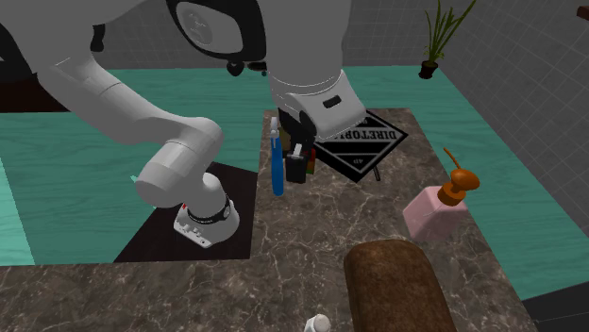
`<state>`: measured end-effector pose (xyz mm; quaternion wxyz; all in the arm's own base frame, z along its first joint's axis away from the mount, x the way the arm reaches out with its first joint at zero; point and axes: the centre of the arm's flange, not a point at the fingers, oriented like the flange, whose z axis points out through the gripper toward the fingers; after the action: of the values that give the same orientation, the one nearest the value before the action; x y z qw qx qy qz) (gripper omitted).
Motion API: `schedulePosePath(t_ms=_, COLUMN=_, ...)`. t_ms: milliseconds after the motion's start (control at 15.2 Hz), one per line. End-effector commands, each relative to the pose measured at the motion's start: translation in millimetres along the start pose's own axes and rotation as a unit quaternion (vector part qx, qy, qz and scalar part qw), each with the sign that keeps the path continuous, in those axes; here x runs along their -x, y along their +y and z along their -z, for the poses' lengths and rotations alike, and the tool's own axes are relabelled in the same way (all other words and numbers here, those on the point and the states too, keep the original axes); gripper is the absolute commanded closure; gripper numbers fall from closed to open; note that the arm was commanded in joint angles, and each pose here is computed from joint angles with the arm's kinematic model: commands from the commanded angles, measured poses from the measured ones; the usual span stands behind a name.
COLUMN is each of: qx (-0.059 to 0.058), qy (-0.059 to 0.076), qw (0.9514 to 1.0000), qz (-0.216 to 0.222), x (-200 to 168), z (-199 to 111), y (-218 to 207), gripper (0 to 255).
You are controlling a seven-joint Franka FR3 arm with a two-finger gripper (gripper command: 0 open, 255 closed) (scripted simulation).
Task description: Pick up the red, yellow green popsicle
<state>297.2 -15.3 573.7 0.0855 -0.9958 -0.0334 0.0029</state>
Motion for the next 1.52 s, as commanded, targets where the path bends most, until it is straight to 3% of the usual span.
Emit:
schedulePosePath(t_ms=0, qx=0.0, qy=0.0, qw=1.0, qz=0.0, x=0.0, z=0.0, y=0.0, gripper=0)
schedulePosePath(t_ms=792, qx=0.083, qy=0.029, qw=0.9961, qz=0.012, x=48.3, z=-100.3, y=-136.2, gripper=0)
schedulePosePath(t_ms=1386, qx=0.083, qy=0.029, qw=0.9961, qz=0.012, x=48.3, z=-139.7, y=-129.3, gripper=0)
schedulePosePath(t_ms=1452, qx=0.083, qy=0.029, qw=0.9961, qz=0.012, x=48.3, z=-139.6, y=-129.7, gripper=255)
